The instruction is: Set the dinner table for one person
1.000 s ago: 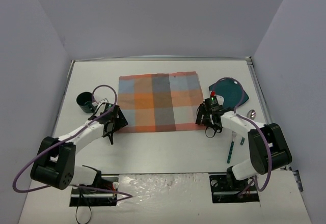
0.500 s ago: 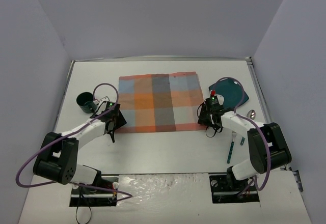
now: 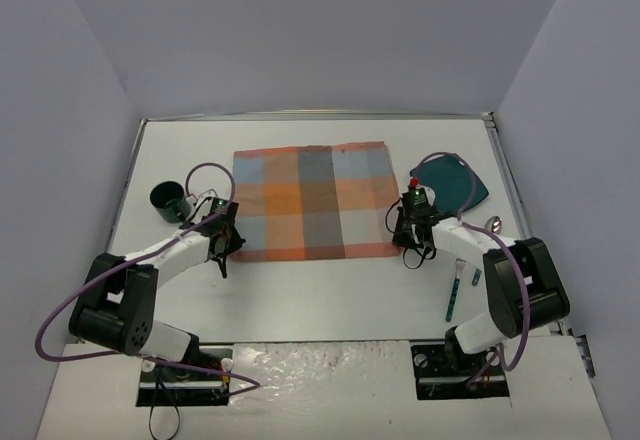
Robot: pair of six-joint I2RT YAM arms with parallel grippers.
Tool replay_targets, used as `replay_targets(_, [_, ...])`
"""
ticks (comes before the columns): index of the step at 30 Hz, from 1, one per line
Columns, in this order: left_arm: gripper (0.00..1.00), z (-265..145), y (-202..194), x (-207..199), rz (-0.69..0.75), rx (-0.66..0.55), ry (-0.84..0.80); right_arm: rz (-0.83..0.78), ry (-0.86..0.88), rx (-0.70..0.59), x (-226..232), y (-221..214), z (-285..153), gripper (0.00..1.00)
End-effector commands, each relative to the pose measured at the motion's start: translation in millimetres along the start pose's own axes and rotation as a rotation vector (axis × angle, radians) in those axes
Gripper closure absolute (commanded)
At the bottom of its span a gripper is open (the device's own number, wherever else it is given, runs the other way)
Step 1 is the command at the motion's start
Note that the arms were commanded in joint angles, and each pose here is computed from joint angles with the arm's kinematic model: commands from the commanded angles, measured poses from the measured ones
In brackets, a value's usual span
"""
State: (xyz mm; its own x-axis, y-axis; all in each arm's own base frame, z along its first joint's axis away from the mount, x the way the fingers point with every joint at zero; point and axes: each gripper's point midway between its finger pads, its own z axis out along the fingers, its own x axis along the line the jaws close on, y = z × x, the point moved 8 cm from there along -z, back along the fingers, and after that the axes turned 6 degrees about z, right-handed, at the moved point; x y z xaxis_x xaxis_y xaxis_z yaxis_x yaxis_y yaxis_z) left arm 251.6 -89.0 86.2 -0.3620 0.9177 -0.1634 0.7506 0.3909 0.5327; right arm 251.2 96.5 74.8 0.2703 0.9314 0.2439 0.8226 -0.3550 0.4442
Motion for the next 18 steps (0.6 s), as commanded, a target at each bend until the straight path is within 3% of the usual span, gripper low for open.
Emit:
replay_targets(1, [1.0, -20, 2, -4, 0.029, 0.062, -0.029, -0.032, -0.002, 0.016, 5, 3, -17, 1.0])
replay_targets(8, [1.0, -111, 86, -31, 0.073, -0.231, -0.179, -0.056, 0.044, -0.288, 33, 78, -95, 1.0])
replay_targets(11, [1.0, -165, 125, -39, 0.088, -0.39, -0.255, -0.056, 0.115, -0.454, 53, 120, -150, 1.0])
replay_targets(18, [1.0, -244, 166, -39, 0.119, -0.622, -0.338, -0.063, 0.196, -0.623, 66, 152, -215, 1.0])
